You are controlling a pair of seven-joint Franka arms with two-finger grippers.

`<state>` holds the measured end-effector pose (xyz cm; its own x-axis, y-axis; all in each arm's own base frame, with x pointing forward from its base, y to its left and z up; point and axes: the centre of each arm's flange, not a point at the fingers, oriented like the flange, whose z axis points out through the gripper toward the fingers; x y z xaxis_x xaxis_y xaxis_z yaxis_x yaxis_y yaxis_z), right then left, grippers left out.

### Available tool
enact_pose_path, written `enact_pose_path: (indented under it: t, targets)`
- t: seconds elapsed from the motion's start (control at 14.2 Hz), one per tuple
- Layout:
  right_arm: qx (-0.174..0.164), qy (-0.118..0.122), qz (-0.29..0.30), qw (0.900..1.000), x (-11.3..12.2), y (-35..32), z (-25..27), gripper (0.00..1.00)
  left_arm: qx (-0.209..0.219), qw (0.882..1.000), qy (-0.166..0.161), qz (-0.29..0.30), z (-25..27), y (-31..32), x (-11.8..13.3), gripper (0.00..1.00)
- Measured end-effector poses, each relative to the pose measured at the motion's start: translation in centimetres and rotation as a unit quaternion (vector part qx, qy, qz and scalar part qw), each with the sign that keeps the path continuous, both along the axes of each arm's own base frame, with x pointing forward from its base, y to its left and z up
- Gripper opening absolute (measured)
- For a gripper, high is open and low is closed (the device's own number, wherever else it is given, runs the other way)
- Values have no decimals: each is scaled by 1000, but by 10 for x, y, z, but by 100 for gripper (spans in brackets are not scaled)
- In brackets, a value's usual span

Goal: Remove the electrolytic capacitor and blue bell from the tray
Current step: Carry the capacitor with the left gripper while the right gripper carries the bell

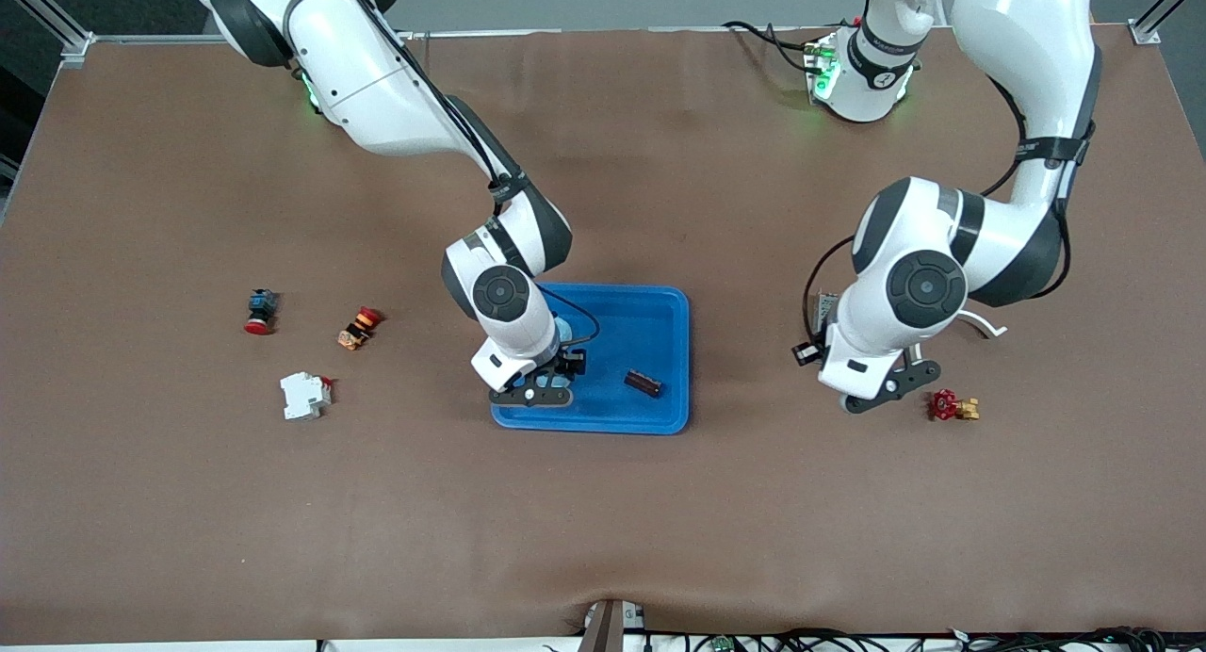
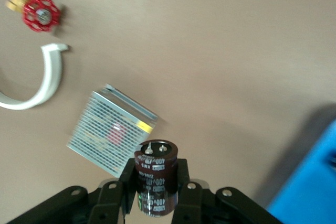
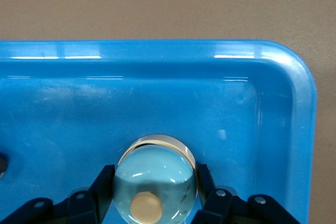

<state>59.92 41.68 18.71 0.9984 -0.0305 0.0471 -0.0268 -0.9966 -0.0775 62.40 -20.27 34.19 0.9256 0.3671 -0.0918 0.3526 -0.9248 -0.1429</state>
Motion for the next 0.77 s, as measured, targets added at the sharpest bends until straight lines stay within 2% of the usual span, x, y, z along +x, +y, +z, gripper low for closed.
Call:
enact_pose_path:
  t: [0.35,0.49,0.77]
  targets:
    - [3,-5,2,1000,4,2,8,68,23,998,31,-39,-15,76,-10,34]
    - [-5,7,7,1000,6,3,23,68,18,998,39,-49,-18,123,-11,34]
    - [-22,34,58,998,21,-18,114,68,25,997,25,-62,-42,200,-15,34]
